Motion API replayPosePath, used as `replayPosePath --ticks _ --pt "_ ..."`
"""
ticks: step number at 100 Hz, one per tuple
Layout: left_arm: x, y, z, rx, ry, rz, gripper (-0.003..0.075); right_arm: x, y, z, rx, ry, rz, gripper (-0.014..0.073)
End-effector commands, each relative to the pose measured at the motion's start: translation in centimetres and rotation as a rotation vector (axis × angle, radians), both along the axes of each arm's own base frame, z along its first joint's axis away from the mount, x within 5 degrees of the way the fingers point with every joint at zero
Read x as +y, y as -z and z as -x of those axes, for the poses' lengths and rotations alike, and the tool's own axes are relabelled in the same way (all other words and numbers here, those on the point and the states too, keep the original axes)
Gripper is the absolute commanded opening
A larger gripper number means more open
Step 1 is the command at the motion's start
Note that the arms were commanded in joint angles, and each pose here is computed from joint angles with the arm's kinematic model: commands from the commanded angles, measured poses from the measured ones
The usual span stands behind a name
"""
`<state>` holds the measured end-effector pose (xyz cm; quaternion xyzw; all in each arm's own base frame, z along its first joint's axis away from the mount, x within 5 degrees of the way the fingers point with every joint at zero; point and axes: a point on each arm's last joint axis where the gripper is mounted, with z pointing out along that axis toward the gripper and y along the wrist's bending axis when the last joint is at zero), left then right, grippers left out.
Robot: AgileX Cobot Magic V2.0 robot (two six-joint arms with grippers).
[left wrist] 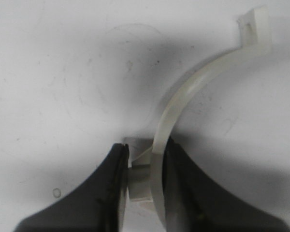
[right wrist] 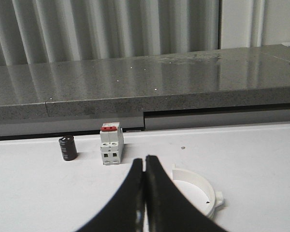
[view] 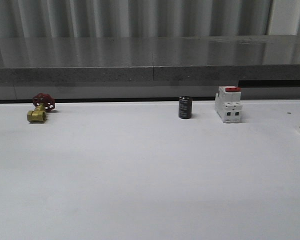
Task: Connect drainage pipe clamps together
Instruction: 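Close the left gripper on the clamp half's end tab and lift, then carry the clamp half toward the table center and lower it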
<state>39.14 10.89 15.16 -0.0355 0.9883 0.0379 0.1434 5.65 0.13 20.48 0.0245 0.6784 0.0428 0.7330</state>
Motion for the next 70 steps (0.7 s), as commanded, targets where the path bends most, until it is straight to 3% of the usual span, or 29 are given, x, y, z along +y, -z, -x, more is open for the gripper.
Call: replayPosePath --ticks 1,17,37,70 --pt "-0.4 -4.6 -0.2 -0.136 -0.004 -0.016 -0.002 0.0 -1.5 0.4 -0.123 0.006 0.012 -0.0067" --pt "-2.8 -8.1 0.3 -0.207 0.006 0.038 -0.002 0.0 -1.5 0.4 -0.123 0.006 0.012 -0.0067" --pt "-8.4 -11.2 1.2 -0.229 0.091 0.081 -0.002 0.0 -1.5 0.4 -0.123 0.006 0.012 -0.0067" --pt "-19.8 -10.8 1.7 -0.219 0.224 0.149 -0.002 0.0 -1.5 0.4 -0.123 0.006 0.012 -0.0067"
